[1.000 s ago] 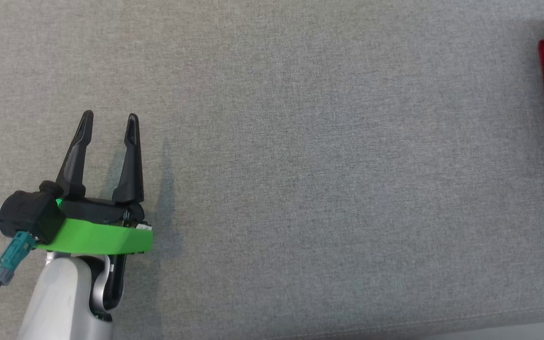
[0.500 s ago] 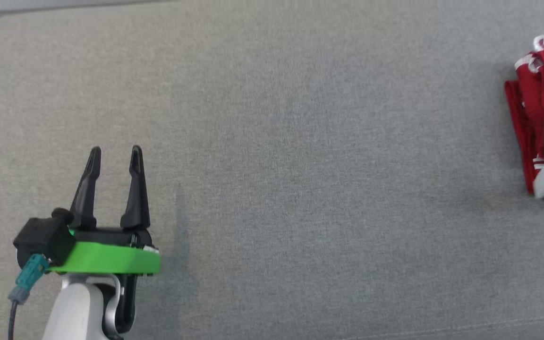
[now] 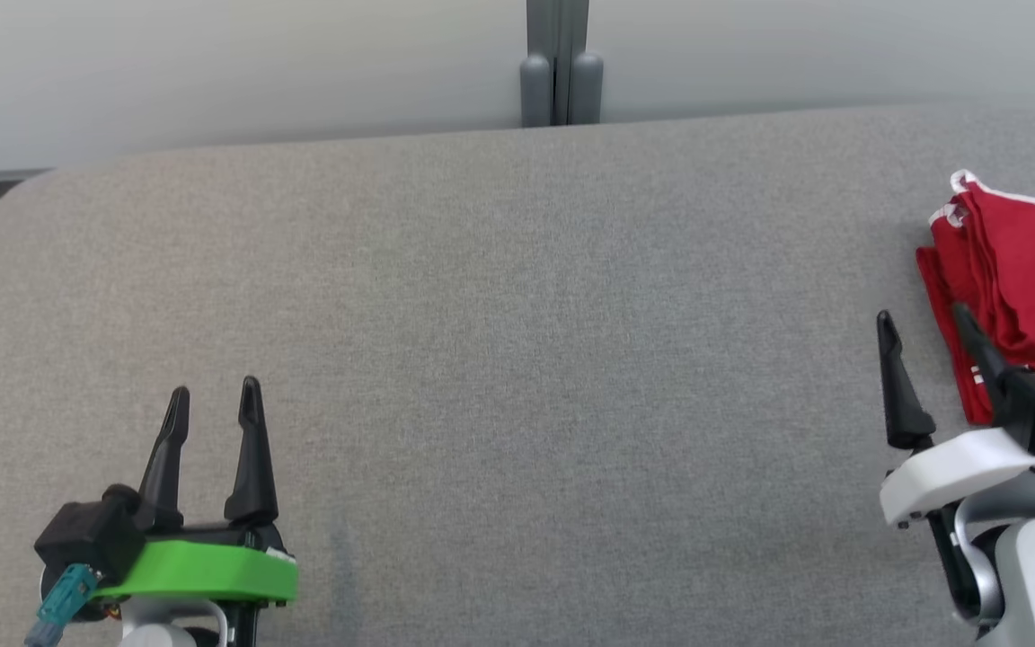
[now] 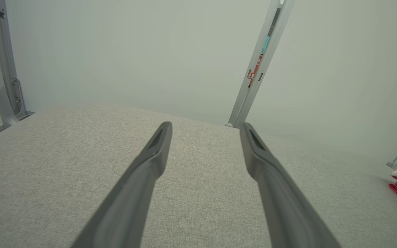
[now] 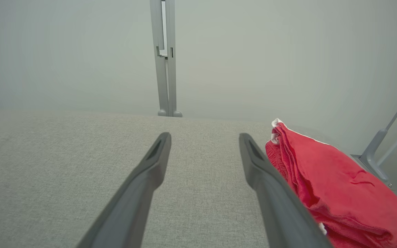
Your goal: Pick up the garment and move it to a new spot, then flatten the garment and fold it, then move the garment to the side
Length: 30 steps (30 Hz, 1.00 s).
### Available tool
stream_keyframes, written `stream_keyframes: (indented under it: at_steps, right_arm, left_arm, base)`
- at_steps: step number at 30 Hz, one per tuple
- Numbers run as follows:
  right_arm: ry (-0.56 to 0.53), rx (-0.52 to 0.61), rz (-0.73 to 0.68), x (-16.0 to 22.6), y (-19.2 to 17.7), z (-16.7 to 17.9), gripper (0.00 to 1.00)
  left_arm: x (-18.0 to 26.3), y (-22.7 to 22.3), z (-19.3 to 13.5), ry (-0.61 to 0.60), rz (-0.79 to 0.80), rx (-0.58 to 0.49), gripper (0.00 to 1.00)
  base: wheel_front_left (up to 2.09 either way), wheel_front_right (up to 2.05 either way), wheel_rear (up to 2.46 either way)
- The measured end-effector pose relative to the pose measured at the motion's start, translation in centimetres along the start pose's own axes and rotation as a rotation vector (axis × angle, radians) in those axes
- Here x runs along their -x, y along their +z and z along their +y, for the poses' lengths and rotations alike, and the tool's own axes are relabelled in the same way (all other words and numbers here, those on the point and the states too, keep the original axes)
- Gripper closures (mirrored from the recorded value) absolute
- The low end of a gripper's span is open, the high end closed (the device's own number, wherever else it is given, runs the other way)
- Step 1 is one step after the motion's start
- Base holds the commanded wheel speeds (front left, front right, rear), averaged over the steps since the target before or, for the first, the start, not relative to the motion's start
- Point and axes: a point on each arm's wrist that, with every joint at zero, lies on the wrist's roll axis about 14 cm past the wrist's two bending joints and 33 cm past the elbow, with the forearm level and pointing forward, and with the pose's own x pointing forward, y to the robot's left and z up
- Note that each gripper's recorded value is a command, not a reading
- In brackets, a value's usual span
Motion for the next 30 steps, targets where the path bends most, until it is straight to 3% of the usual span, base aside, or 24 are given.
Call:
stream_keyframes:
  at_steps: [9,29,30]
  right_arm:
    - [-0.009,-0.085,0.003,2.7,-0.5,1.8,0.00]
    - [0.004,-0.090,0.025,2.9,-1.4,2.8,0.00]
    - [0.005,-0.091,0.029,2.9,-1.5,2.8,1.00]
  left_arm:
    - [2.0,0.1,0.4,0.023,0.004,0.000,0.00]
    - [2.1,-0.9,0.6,0.032,0.032,0.012,0.00]
    - [2.2,-1.0,0.5,0.032,0.035,0.014,1.00]
  base:
    - [0.00,0.00,0.00]
    - [0.00,0.00,0.00]
    - [0.00,0.00,0.00]
